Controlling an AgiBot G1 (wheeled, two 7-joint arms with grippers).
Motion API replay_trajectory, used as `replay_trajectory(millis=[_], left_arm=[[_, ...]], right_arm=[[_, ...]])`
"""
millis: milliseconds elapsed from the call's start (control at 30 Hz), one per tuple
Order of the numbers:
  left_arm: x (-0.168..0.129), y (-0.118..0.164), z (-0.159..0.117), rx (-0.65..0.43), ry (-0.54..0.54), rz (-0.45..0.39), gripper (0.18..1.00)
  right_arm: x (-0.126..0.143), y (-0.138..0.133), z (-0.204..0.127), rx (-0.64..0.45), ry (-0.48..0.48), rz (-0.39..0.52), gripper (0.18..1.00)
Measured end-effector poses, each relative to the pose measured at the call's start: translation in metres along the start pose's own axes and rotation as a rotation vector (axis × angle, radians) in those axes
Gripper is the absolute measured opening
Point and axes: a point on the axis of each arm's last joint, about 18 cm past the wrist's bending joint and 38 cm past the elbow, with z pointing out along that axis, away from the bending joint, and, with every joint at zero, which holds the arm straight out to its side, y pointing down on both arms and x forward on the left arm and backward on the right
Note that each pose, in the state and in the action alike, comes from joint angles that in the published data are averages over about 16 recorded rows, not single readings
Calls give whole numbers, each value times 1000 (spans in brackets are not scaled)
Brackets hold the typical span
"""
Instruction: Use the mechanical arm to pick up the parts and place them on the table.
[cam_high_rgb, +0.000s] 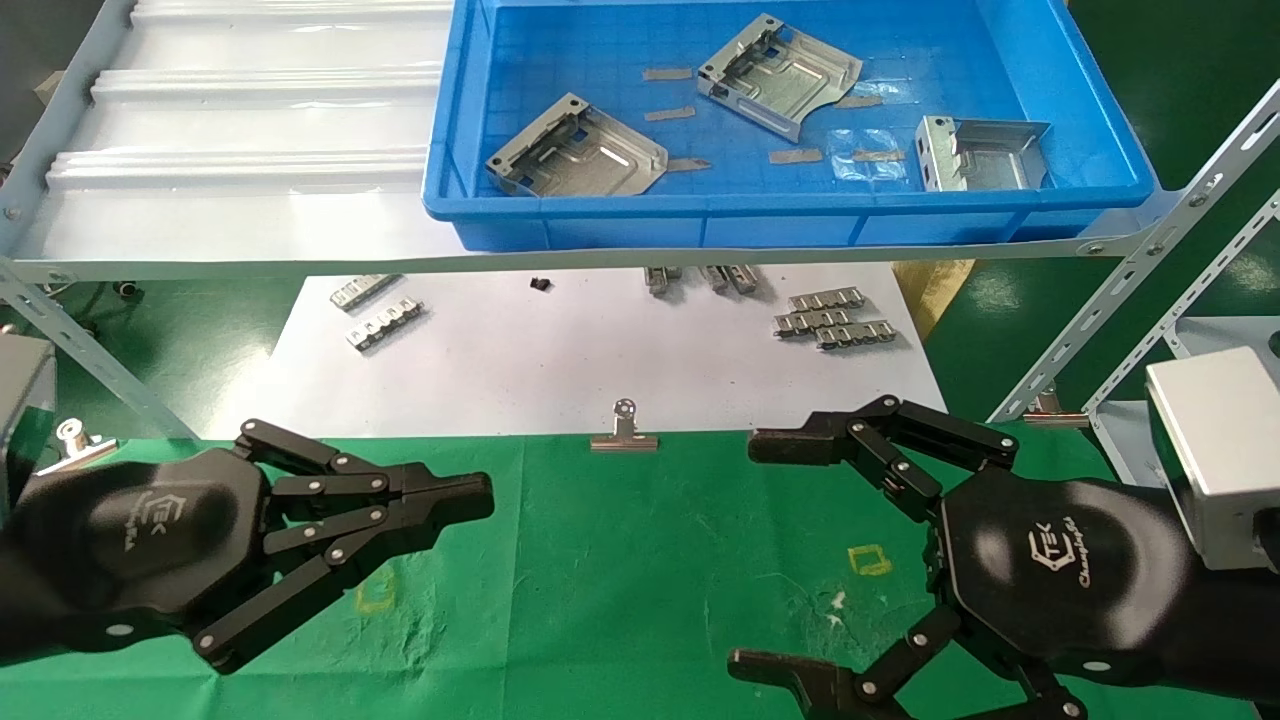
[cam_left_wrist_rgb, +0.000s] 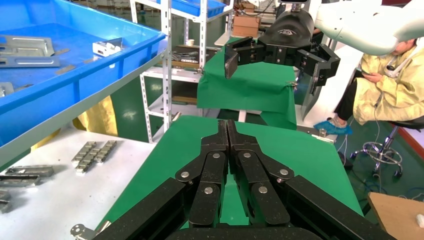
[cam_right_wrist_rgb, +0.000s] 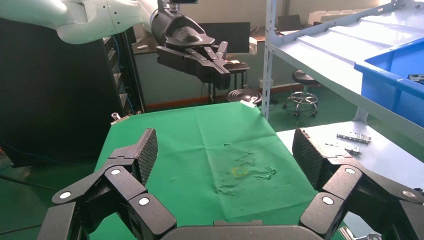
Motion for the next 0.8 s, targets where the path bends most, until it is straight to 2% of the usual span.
replay_trajectory(millis=[800], left_arm=[[0,0,0,0,0,0,190]], right_arm=[[6,-7,3,13,13,-20,1000]])
